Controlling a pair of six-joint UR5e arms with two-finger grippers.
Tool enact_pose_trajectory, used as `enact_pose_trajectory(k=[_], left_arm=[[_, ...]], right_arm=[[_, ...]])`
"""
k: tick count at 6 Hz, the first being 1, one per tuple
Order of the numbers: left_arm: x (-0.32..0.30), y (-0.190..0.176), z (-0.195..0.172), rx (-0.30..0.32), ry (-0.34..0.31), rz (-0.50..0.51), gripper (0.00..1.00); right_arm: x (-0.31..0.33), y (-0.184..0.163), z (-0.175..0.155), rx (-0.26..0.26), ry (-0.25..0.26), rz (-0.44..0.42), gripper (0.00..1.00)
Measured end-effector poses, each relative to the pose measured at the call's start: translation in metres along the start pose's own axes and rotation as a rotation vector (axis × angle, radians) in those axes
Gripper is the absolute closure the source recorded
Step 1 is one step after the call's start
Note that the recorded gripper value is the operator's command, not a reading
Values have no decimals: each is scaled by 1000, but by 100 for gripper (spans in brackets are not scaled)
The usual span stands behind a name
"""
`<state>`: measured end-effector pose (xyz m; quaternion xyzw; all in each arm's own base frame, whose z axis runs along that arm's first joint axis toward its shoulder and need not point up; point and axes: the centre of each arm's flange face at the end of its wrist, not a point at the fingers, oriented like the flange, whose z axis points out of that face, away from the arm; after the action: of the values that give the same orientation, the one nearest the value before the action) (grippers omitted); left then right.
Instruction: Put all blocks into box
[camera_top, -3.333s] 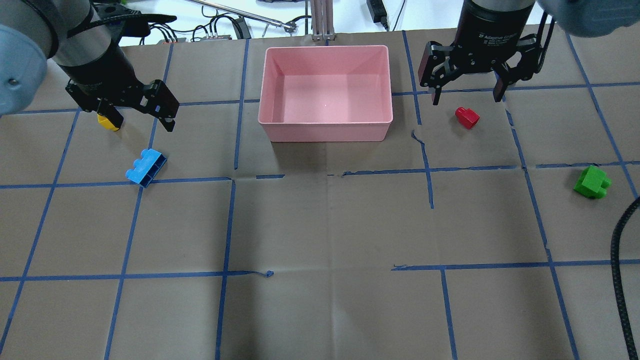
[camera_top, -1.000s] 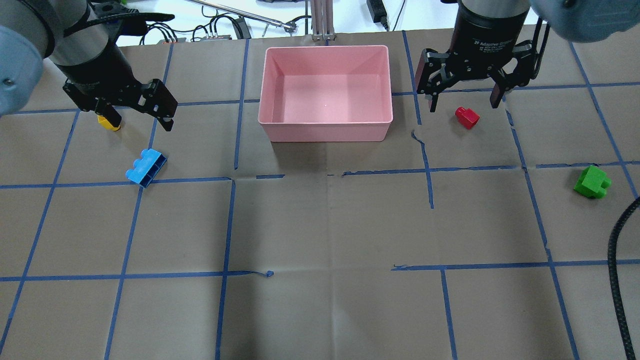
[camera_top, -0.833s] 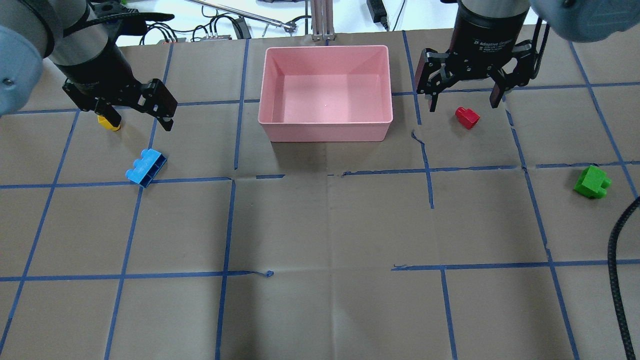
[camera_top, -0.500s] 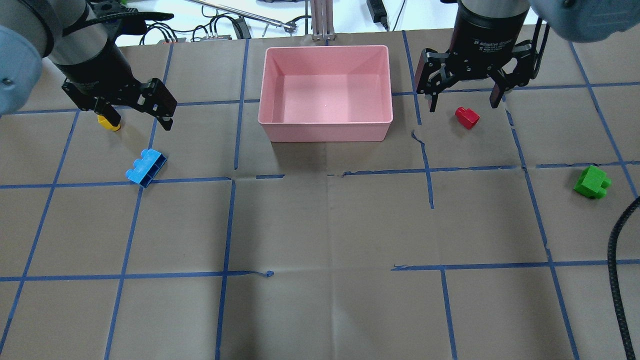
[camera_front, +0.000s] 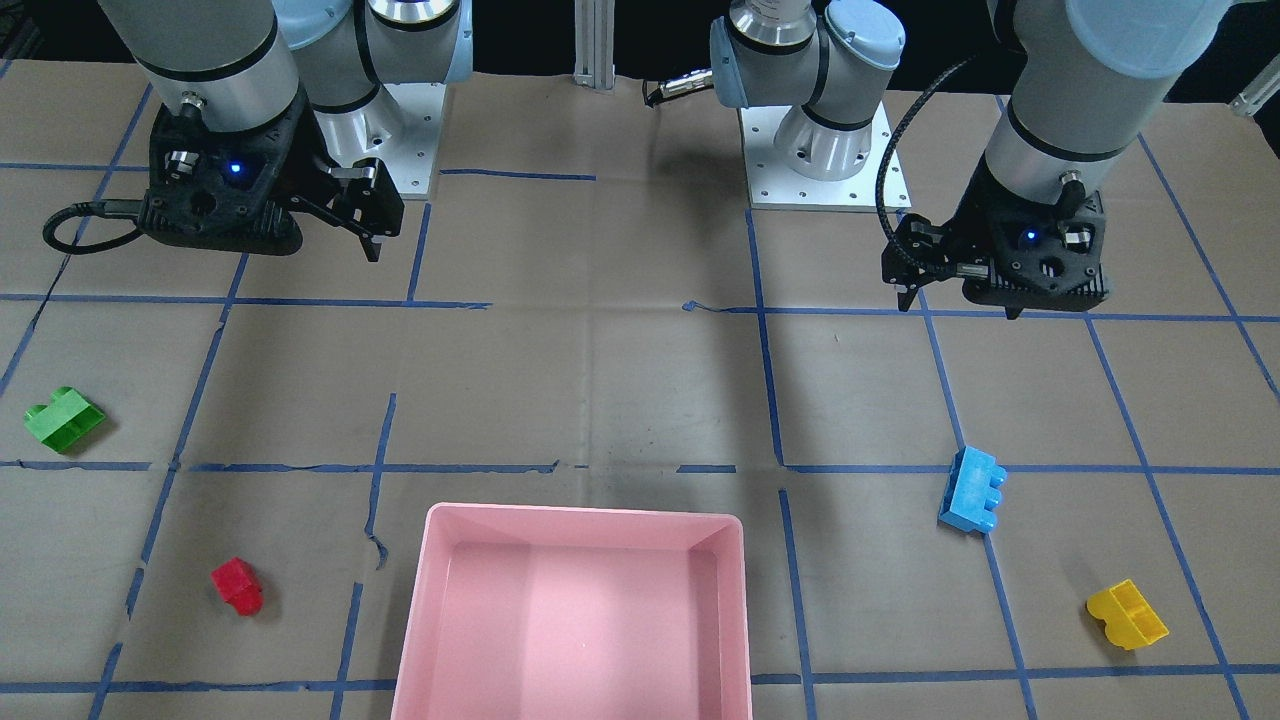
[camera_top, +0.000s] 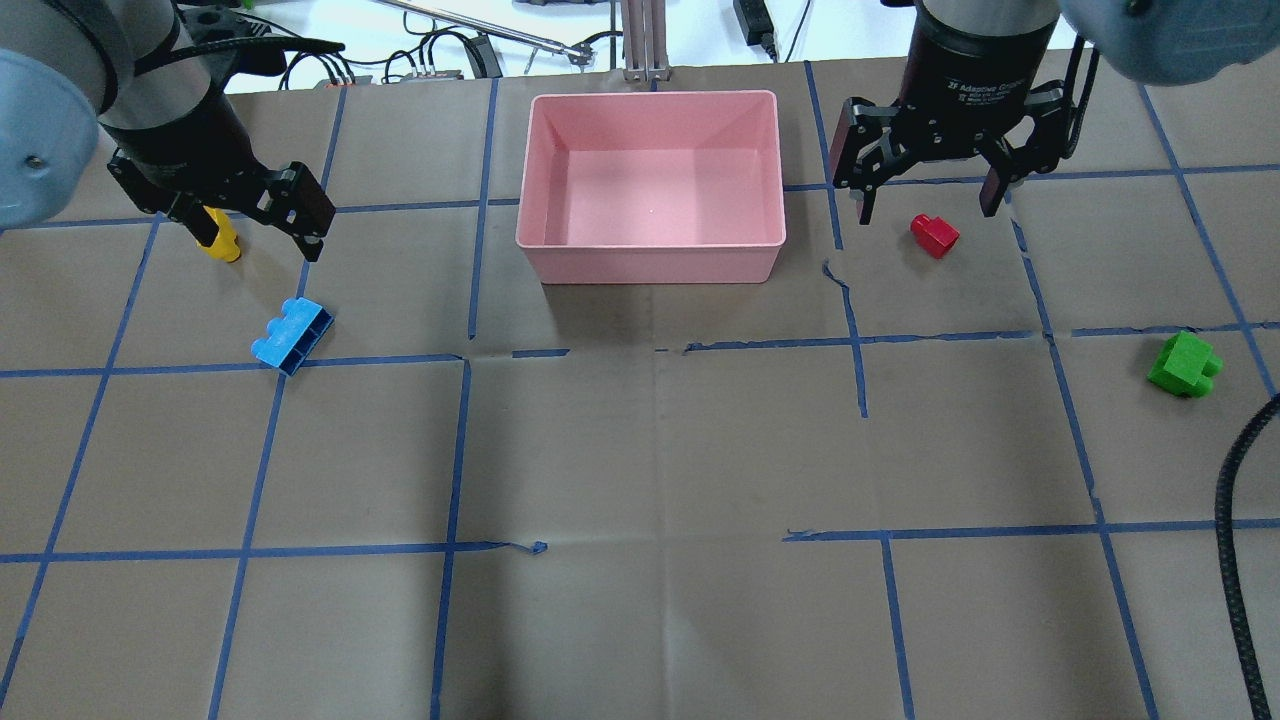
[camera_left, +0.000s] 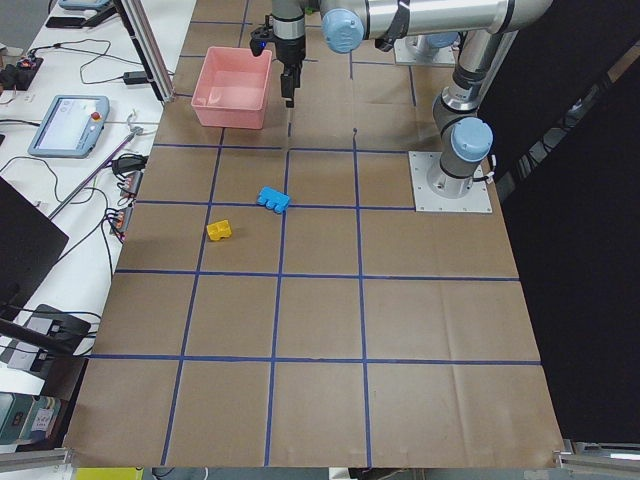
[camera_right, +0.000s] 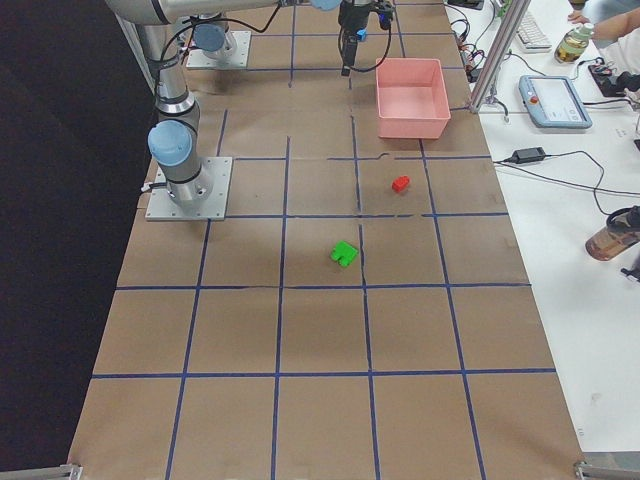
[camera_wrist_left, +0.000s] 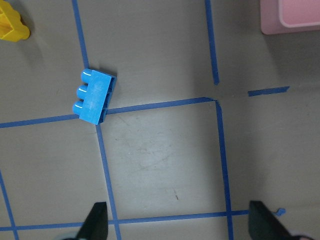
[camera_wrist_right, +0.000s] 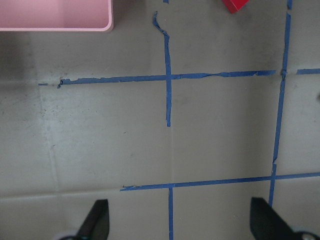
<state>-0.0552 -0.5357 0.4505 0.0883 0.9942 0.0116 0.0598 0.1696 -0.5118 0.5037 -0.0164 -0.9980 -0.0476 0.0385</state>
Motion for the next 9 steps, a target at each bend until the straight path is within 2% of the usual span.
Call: enact_pose_trajectory(k=[3,5,6,8,9], left_arm=[[-81,-36,79,-3,-2,188,1],[-128,-39,163,12,-10,357,1],[-136,-36,204,19,8,400,1],[-133,-39,261,45,42,453,1],[-132,-42,277,45,57,466,16]], right_arm=[[0,0,1,-2,0,-1,0],[0,0,2,-4,1,-1,0],[0,0,2,-5,1,-1,0],[0,0,2,-6,1,-1,0],[0,0,3,-7,1,-1,0]])
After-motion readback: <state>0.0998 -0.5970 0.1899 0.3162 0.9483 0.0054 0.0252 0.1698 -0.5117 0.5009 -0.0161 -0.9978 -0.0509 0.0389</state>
